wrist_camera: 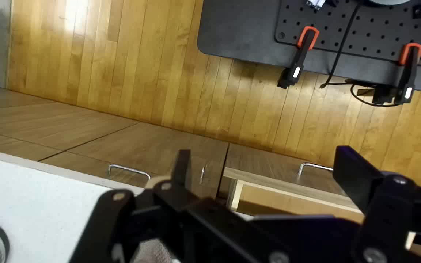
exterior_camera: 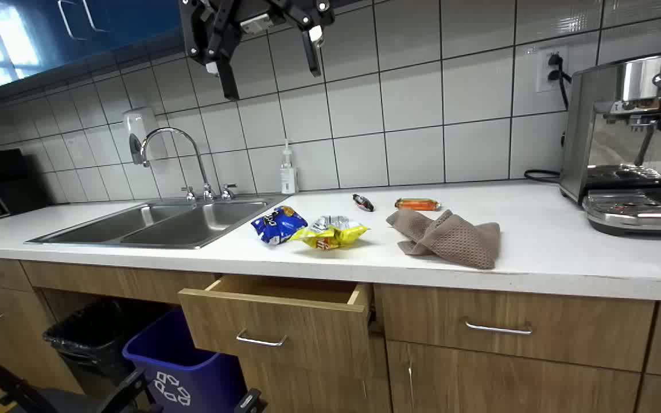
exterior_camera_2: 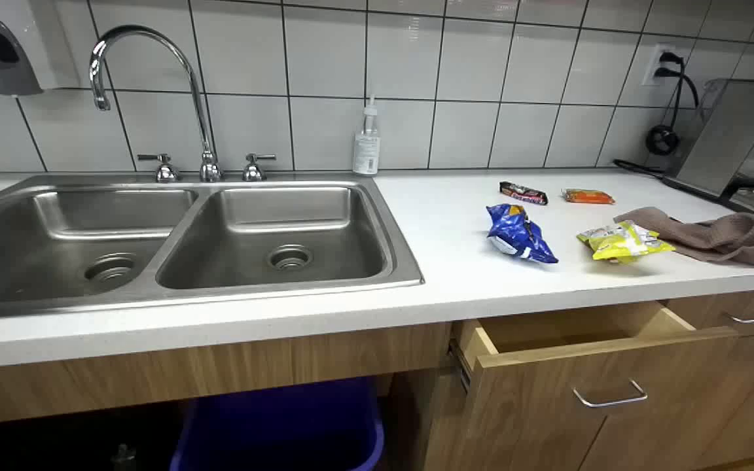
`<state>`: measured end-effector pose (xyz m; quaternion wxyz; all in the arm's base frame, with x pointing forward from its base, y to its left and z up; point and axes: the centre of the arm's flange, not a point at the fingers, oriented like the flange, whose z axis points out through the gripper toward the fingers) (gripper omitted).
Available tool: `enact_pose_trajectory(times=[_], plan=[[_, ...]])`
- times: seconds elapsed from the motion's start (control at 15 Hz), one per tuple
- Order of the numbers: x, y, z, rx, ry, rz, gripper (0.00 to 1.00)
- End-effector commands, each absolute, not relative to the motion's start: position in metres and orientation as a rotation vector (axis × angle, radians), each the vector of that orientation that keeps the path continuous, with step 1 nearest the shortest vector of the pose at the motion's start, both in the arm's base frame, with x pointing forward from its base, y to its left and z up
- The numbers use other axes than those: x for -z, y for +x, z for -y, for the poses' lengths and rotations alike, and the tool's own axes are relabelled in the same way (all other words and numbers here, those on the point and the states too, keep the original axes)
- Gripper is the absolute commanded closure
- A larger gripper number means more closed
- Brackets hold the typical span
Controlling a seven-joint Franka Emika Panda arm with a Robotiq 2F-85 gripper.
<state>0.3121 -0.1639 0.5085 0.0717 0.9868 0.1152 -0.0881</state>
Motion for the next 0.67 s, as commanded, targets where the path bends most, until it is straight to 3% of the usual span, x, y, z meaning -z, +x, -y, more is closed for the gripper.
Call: enact_pose_trajectory(times=[0.0, 0.6], plan=[[-0.5084, 0.3121, 0.1639, 0.265, 2.966, -0.346, 0.0], [-0.5012, 0.3141, 0.1585, 0.271, 2.964, -0.339, 0.0]])
